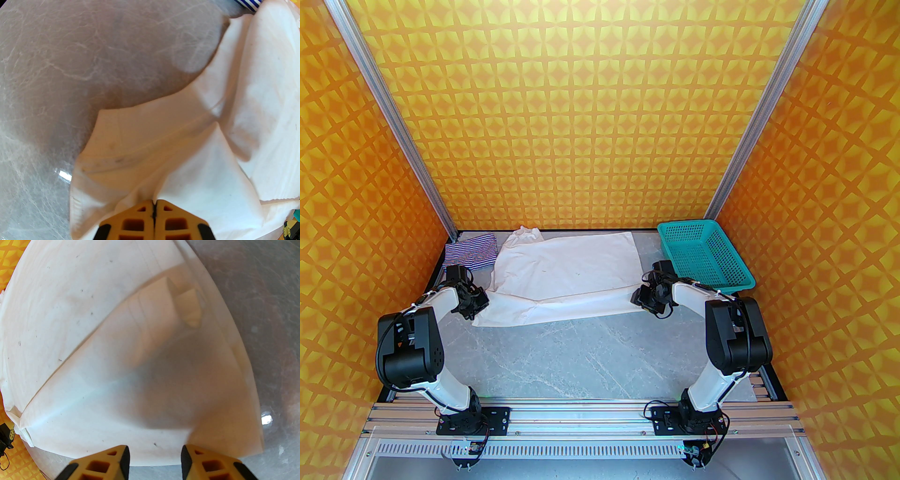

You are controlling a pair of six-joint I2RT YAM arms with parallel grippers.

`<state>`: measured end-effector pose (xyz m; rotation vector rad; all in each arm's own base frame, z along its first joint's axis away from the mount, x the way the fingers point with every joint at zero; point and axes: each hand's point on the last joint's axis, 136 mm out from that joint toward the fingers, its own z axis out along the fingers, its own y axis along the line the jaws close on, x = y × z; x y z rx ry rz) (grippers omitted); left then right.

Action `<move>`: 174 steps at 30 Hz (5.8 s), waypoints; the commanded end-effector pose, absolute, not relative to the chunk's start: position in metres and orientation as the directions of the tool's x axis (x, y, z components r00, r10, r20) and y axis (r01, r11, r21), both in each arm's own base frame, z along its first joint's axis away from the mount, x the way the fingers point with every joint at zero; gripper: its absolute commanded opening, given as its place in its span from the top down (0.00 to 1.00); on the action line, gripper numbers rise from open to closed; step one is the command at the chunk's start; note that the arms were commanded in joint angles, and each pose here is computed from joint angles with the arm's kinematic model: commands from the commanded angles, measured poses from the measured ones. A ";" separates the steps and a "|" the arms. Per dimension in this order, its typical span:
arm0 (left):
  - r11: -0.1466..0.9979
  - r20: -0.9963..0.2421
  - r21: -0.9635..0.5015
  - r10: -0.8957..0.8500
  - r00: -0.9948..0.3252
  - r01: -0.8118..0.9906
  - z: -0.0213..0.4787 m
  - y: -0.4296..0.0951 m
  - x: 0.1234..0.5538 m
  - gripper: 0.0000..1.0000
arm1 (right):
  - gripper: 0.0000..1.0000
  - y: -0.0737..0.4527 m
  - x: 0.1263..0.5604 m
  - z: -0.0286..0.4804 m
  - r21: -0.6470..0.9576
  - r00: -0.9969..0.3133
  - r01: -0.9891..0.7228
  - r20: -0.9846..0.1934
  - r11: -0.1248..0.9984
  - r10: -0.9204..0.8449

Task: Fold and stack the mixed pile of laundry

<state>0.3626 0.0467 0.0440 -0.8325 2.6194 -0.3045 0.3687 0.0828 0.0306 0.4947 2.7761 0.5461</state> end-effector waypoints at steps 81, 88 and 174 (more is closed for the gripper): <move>0.659 -0.254 -0.503 -0.732 -0.633 -0.560 0.020 0.040 0.350 0.48 | 0.62 0.461 0.453 0.065 0.950 -0.776 0.238 0.061 0.201 0.628; 0.671 -0.275 -0.499 -0.723 -0.634 -0.549 0.029 0.045 0.347 0.48 | 0.58 0.418 0.457 0.066 0.926 -0.764 0.244 0.001 0.287 0.645; 0.870 -0.237 -0.451 -0.333 -0.913 -0.200 0.060 -0.084 0.335 0.61 | 0.57 0.097 0.325 0.052 0.138 -0.951 0.149 -0.252 0.979 0.180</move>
